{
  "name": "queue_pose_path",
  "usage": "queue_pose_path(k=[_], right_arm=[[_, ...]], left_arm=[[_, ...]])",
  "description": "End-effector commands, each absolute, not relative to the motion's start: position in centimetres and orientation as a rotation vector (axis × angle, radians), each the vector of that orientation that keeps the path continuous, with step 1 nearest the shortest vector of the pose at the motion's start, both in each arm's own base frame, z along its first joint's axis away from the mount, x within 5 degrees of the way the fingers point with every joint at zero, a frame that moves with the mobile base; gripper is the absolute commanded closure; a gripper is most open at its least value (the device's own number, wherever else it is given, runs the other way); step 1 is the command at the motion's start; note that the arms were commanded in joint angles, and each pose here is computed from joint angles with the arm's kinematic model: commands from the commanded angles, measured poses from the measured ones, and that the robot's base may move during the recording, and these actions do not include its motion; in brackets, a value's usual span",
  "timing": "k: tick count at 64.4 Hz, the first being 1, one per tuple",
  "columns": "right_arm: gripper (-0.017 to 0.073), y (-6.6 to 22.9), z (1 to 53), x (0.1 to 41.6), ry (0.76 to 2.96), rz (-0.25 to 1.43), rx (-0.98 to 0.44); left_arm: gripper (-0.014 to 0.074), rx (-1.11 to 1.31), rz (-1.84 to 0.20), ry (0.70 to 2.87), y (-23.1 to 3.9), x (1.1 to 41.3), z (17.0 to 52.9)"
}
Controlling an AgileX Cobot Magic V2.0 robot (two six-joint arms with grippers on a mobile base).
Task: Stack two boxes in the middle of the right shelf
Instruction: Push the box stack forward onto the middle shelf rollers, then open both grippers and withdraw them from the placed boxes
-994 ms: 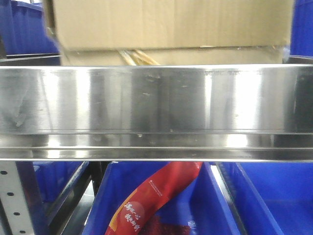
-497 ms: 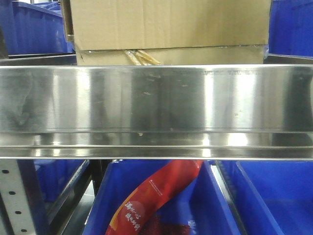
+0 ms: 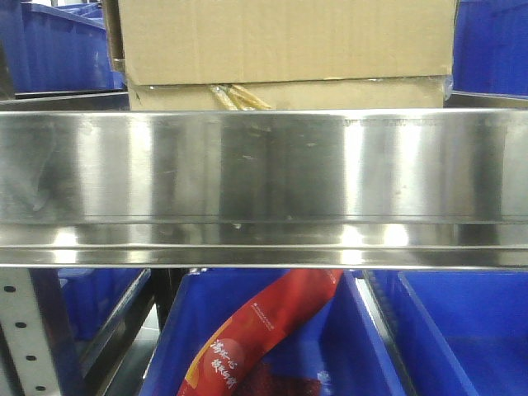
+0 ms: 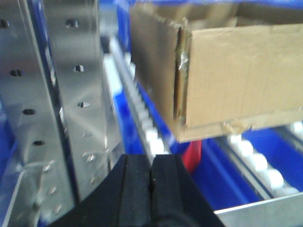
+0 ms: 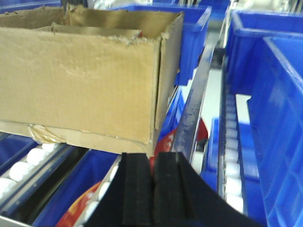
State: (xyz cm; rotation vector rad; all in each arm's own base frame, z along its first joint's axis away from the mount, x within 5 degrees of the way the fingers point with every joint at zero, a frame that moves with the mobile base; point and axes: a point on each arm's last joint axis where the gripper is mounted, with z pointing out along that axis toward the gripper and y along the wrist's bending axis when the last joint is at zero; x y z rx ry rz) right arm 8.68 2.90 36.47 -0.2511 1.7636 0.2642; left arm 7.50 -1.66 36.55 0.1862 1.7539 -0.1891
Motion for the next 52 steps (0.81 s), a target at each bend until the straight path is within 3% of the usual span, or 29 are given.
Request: queue_pose_path(k=[1,17,52], right_arm=[[0.0712,2.6,35.5,8.5,1.680,0.236,-0.237],[0.0712,2.6,33.0,9.2,1.624,0.225,-0.207],[0.0712,2.6,33.1,9.2,1.611,0.224,-0.203]], left_arm=[[0.0705,0.207,-0.222,1.627,-1.9,7.3,34.9],[0.0705,0.228,-0.259,1.559,-2.4,7.6,31.6],[0.0705,0.228,-0.260,1.552,-2.4,7.6,31.7]])
